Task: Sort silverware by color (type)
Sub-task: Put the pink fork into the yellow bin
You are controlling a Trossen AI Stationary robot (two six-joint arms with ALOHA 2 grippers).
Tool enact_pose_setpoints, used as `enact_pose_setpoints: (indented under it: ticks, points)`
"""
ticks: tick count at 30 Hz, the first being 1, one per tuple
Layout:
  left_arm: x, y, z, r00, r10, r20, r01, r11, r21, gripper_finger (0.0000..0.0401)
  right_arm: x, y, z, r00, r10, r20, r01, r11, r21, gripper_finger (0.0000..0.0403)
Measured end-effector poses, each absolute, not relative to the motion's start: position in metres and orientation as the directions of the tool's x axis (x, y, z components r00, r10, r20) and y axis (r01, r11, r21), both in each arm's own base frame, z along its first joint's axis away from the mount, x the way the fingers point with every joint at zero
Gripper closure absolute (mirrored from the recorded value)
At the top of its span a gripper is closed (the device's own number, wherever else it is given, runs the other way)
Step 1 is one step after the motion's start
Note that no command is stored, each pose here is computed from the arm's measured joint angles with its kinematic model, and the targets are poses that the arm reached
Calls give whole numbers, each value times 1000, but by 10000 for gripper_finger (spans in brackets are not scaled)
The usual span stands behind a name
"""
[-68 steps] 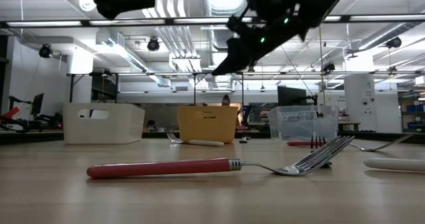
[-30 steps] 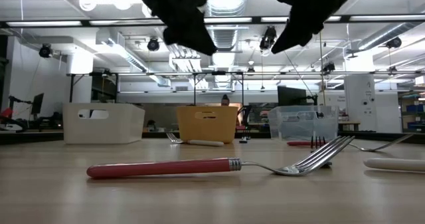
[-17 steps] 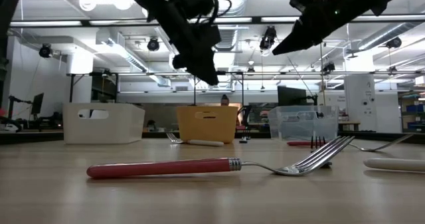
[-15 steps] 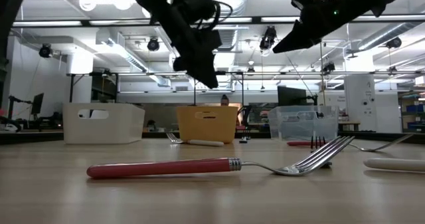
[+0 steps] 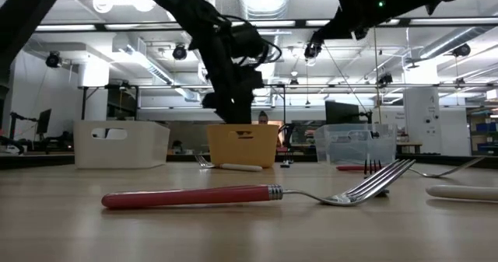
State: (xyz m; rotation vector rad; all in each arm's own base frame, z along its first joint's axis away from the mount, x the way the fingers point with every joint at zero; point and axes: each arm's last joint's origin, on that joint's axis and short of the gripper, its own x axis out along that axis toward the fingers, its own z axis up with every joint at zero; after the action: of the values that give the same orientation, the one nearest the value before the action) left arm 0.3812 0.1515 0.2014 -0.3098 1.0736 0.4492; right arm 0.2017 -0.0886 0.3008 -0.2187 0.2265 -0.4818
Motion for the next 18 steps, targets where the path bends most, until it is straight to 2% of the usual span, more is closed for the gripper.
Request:
enact_pose_setpoints:
  ticks: [6,11,18]
  points:
    - [389,157,183,368,192,-910,-500,866,-19,206,199,-99,309,841,-521,-147,459,830,-317,349]
    - [392,162,178,360,196,-912,-508,861,-15,206,200,-106,314,832,-547,-95,493,806,-327,349]
    - [390,167,177,349,216,-912,-533,846,-4,210,201,-113,310,817,-566,-108,504,793,-343,349]
